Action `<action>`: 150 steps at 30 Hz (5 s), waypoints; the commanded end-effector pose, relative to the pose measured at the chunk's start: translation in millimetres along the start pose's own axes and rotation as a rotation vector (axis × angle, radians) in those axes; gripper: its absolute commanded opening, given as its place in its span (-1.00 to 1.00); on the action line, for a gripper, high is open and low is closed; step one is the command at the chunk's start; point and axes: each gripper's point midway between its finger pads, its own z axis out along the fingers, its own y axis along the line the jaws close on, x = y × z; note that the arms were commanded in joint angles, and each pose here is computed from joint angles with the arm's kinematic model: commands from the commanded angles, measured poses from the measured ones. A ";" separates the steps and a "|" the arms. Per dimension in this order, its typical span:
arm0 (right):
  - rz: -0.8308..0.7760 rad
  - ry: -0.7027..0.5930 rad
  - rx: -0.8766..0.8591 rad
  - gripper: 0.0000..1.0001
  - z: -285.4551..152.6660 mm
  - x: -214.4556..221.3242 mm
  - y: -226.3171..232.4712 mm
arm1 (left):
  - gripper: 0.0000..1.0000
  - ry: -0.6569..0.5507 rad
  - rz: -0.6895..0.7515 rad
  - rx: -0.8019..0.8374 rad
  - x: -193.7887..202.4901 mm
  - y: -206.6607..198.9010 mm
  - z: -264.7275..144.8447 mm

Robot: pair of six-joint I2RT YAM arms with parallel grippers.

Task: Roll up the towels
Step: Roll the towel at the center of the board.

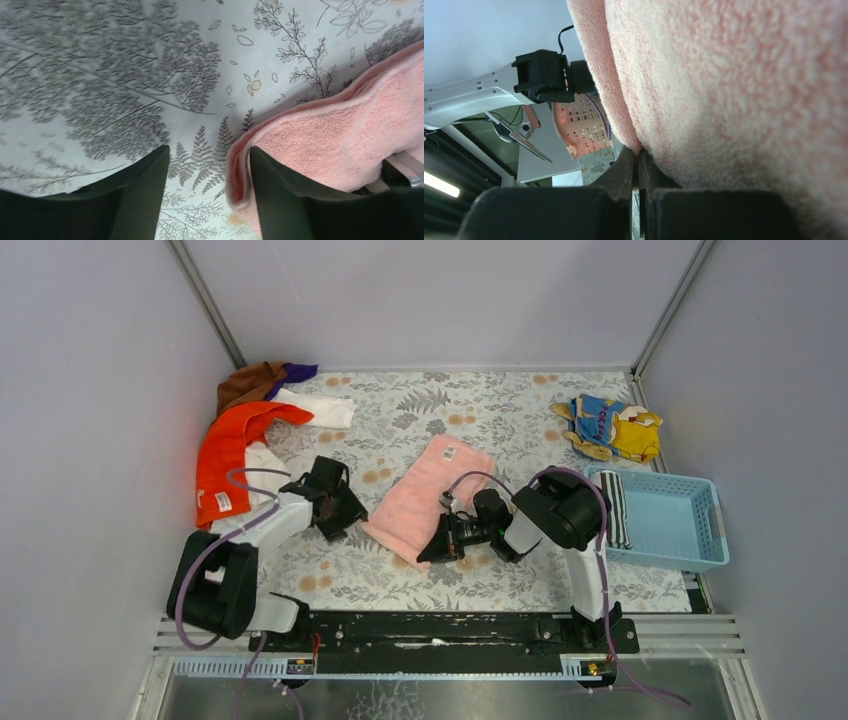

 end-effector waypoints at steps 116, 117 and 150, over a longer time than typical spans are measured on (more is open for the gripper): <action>-1.135 0.131 0.929 -0.12 -0.9 -24.9 43.4 | -0.10 0.118 -0.104 0.060 45.7 26.9 31.2; -1.138 0.128 0.938 -0.12 -0.6 -26.4 42.5 | -0.10 0.118 -0.104 0.061 45.7 26.9 31.1; -1.046 0.462 1.042 -0.76 -10.6 19.6 -40.8 | -0.07 0.063 -0.038 0.010 25.0 23.3 17.6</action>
